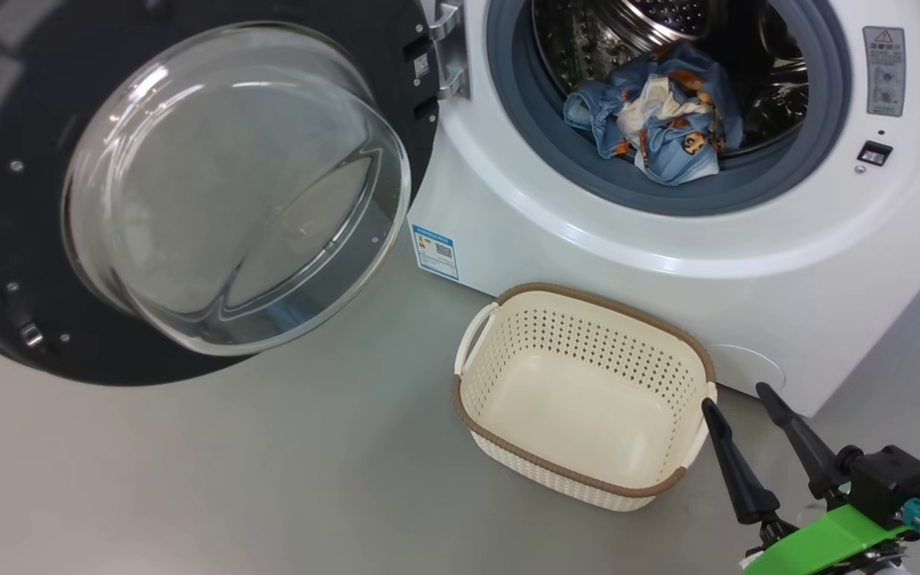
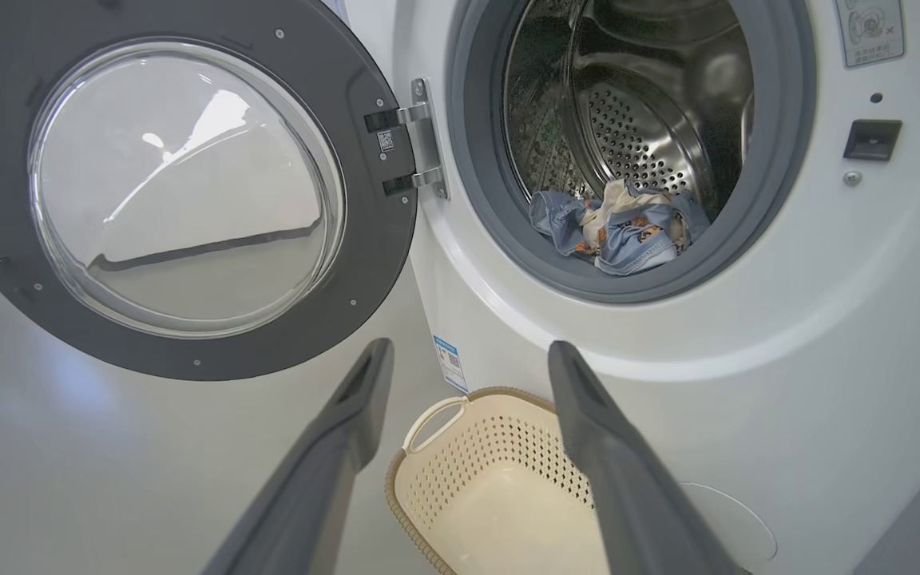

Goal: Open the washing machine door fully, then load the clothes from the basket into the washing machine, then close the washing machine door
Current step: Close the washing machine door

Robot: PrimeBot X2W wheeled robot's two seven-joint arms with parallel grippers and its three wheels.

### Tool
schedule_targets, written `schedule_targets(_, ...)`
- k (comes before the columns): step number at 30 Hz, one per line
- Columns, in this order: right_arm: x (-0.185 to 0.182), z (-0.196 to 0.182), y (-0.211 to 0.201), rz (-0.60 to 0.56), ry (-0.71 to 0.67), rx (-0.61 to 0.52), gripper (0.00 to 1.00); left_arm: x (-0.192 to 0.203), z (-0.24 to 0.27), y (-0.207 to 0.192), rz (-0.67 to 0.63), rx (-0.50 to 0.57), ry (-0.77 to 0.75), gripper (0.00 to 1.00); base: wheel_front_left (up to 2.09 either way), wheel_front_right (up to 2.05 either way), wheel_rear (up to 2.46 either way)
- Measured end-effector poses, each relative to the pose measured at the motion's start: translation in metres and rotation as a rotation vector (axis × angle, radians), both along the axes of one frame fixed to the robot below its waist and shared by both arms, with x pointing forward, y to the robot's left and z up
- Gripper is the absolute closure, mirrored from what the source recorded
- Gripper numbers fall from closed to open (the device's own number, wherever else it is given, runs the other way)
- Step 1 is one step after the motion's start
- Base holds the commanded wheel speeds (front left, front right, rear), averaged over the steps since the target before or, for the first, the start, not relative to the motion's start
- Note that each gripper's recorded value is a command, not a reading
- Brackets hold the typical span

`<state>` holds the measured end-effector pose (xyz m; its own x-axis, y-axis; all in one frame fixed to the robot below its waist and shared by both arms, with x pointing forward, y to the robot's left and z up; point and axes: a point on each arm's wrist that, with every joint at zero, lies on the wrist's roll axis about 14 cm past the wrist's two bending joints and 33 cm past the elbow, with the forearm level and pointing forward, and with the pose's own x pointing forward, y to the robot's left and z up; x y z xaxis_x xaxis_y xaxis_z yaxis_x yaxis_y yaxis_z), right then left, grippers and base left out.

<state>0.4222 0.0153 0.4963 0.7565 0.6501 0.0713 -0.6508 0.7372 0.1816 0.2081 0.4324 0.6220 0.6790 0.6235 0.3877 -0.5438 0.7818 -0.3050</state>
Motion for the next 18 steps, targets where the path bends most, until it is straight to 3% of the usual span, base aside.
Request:
schedule_targets(3,0.001,-0.003,-0.005,-0.014,0.009,0.002,0.00,0.004,0.025,0.025,0.012,0.023,-0.042,1.00,0.00,0.00,0.00)
schedule_targets(8,0.004,-0.012,-0.015,-0.038,0.027,-0.004,0.00,0.020,0.046,0.062,0.011,-0.049,-0.122,1.00,0.00,0.00,0.00)
schedule_targets(13,0.007,-0.021,-0.024,-0.058,0.045,-0.013,0.00,0.041,0.045,0.093,-0.011,-0.213,-0.163,1.00,0.00,0.00,0.00)
schedule_targets(18,0.015,-0.021,-0.028,-0.074,0.039,-0.007,0.00,0.071,0.036,0.105,-0.104,-0.394,-0.103,1.00,0.00,0.00,0.00)
